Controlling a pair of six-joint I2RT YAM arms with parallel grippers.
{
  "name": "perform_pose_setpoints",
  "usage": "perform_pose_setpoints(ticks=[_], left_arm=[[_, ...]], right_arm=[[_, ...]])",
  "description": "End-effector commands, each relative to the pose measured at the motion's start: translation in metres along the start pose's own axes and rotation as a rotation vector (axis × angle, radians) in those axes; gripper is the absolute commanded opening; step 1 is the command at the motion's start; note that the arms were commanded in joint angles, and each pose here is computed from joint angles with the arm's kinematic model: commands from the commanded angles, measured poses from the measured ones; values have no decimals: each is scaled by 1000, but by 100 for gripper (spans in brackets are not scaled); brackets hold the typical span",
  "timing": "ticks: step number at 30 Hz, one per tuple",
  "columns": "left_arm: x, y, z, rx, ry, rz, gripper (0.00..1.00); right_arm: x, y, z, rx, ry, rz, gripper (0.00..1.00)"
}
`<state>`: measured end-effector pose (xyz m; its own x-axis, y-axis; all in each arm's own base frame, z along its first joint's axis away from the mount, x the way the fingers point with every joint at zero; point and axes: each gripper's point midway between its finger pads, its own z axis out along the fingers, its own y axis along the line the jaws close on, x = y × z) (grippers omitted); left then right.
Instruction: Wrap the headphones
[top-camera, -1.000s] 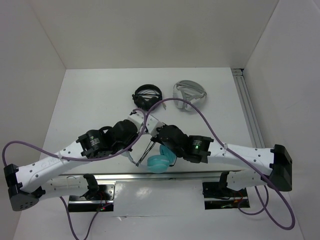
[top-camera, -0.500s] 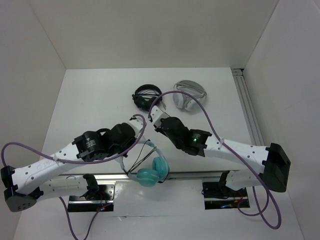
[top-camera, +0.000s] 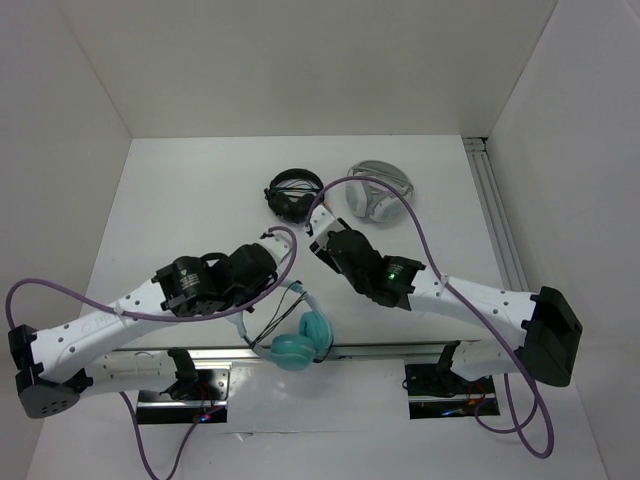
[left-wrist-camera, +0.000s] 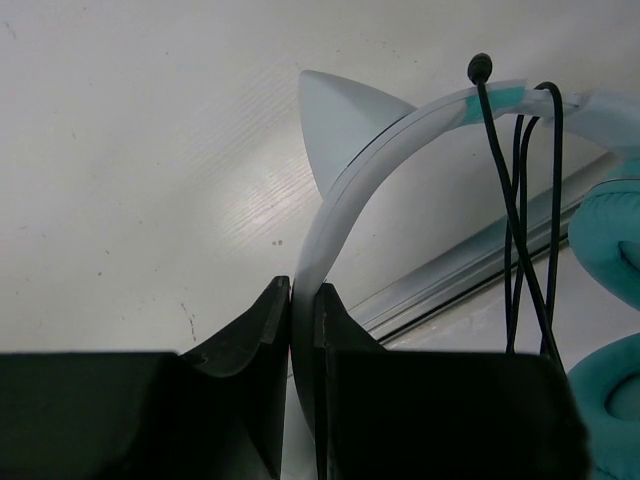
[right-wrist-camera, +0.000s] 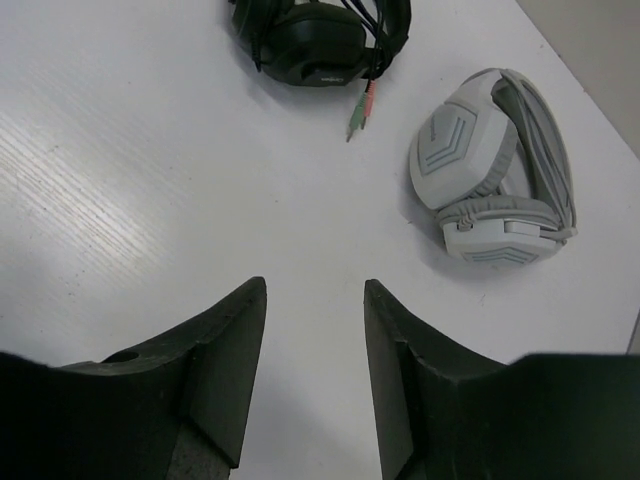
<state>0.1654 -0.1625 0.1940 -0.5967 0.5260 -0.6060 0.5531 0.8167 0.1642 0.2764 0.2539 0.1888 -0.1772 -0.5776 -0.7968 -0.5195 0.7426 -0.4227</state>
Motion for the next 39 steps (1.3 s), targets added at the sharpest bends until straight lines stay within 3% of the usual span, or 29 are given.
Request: perform_pose_setpoints(ticks=[1,7,11,20,21,22,32,39], left_arm=[[-18,10,-4,-80,-46,-77,0],[-35,44,5,-243,-97,-247,0],[-48,53,12,-254,-160,-331,0],[-43,55,36,-256,-146,-408,0],[-42,53,40,-260,-133,-411,0],[-41,53,43,-263,-122,-406,0],[-61,38,54,-235,-176,-505,0],[-106,1,102,-188,-211,-531,0]], right_arm=[[-31,-10,-12,-1,-113,143,52],[-44,-36,-36,81,-126,334,70],[-51,-41,-52,55,-143,382,73],[-55,-41,-78,22,-159,442,84],[-52,-42,-78,30,-148,447,98],[-52,-42,-78,30,-148,447,100],[-63,-63,-101,81,-151,581,100],[-67,-110,-136,239,-141,673,100]])
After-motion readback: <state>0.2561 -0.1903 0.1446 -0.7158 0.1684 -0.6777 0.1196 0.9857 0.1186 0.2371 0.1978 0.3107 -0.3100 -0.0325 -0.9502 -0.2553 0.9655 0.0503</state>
